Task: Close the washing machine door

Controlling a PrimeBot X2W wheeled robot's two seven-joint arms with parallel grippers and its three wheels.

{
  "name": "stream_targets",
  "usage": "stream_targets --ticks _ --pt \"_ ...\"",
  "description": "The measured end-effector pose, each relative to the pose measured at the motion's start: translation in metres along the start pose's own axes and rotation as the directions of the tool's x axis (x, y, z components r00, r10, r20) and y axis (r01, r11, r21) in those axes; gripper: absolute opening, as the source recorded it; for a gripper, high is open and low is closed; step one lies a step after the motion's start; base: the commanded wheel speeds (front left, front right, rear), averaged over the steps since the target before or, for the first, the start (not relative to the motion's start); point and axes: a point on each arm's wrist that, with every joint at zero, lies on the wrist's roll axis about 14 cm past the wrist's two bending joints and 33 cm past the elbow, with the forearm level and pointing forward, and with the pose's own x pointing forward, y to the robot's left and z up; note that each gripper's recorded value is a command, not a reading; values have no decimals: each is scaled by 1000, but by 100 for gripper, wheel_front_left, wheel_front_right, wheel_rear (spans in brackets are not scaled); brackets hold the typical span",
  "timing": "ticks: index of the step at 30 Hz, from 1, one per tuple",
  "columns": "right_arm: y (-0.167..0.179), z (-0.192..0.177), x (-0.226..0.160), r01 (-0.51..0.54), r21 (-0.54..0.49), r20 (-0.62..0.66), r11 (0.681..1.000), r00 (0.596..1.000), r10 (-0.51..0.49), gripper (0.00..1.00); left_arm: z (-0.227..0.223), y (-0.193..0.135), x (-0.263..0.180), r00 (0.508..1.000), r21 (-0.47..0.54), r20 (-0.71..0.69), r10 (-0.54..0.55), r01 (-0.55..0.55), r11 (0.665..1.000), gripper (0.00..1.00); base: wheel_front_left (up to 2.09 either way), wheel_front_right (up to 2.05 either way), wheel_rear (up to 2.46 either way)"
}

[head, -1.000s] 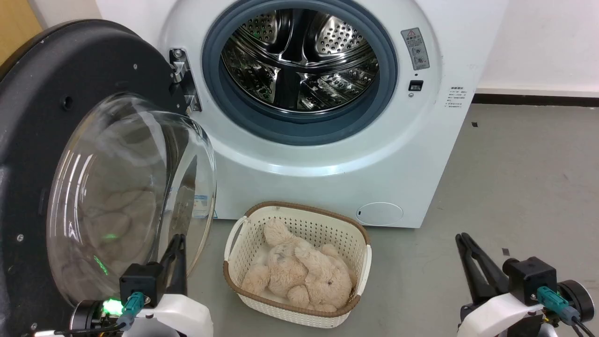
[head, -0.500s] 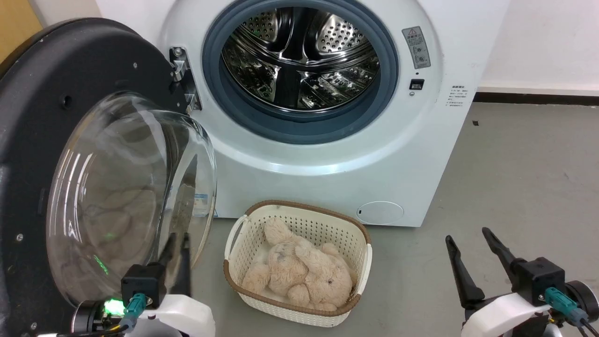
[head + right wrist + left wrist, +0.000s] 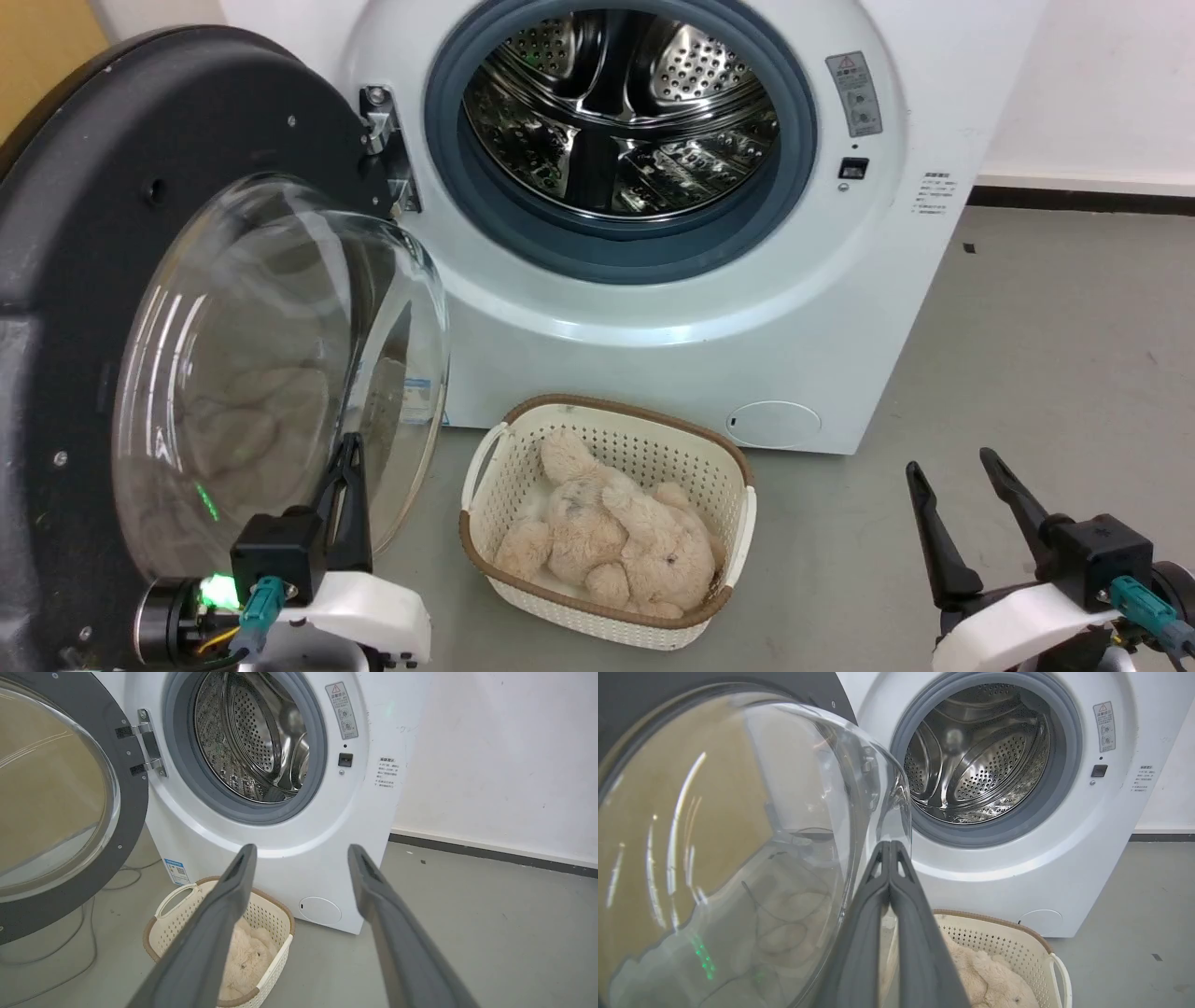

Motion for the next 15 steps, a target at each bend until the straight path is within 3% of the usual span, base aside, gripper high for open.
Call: stream_targets --ticks 15 --pt "19 3 18 -61 27 30 998 998 60 100 51 23 -1 983 -3 171 65 -65 998 0 0 0 0"
